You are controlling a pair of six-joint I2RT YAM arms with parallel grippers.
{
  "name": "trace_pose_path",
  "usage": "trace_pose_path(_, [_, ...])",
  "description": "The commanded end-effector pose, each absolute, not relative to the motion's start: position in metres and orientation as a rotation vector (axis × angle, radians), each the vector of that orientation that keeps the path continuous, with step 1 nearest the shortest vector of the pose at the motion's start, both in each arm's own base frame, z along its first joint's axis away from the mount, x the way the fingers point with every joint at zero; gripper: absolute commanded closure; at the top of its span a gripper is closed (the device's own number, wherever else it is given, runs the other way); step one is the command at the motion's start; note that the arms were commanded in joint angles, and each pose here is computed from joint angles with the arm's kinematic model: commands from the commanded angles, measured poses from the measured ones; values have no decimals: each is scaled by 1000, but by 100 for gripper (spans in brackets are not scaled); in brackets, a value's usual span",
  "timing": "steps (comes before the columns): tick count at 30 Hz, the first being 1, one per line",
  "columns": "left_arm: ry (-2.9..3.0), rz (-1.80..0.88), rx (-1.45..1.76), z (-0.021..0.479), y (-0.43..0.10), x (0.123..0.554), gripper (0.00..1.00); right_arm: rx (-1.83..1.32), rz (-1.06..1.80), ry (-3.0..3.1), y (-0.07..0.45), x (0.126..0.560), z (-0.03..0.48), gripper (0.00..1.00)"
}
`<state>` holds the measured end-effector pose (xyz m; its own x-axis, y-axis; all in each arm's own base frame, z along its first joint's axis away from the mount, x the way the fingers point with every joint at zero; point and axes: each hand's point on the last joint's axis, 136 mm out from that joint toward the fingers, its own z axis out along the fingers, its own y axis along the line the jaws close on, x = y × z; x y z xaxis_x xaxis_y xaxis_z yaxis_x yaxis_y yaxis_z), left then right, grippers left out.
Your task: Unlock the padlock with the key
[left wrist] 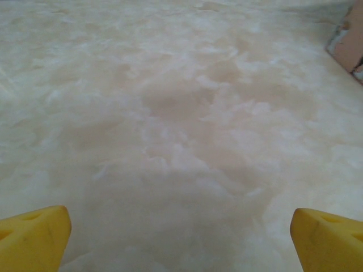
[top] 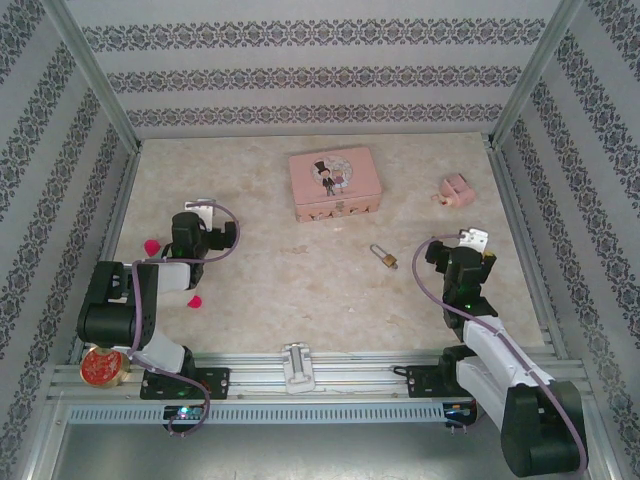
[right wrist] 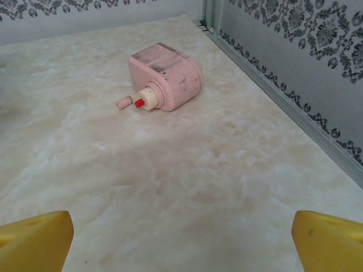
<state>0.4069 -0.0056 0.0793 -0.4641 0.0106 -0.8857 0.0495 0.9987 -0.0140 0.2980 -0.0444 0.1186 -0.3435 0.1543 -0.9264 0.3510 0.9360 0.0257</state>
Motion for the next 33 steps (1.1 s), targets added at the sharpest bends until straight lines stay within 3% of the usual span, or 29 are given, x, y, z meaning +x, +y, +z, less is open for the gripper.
trace_pose_path(1, [1970,-191,159,95,-23,406,1,311,-206,1870,-42,308,134,2])
trace_pose_path(8, [1958,-264,161,97,-22,405,1,283,-223,1853,-41,315,132,2])
trace_pose_path(22, [1886,158,-173,90,31,394,1,267,-217,1851,-37,343,129,2])
trace_pose_path(33, [1899,-89,73,89,-9,399,1,172,-195,1797,-26,360,135,2])
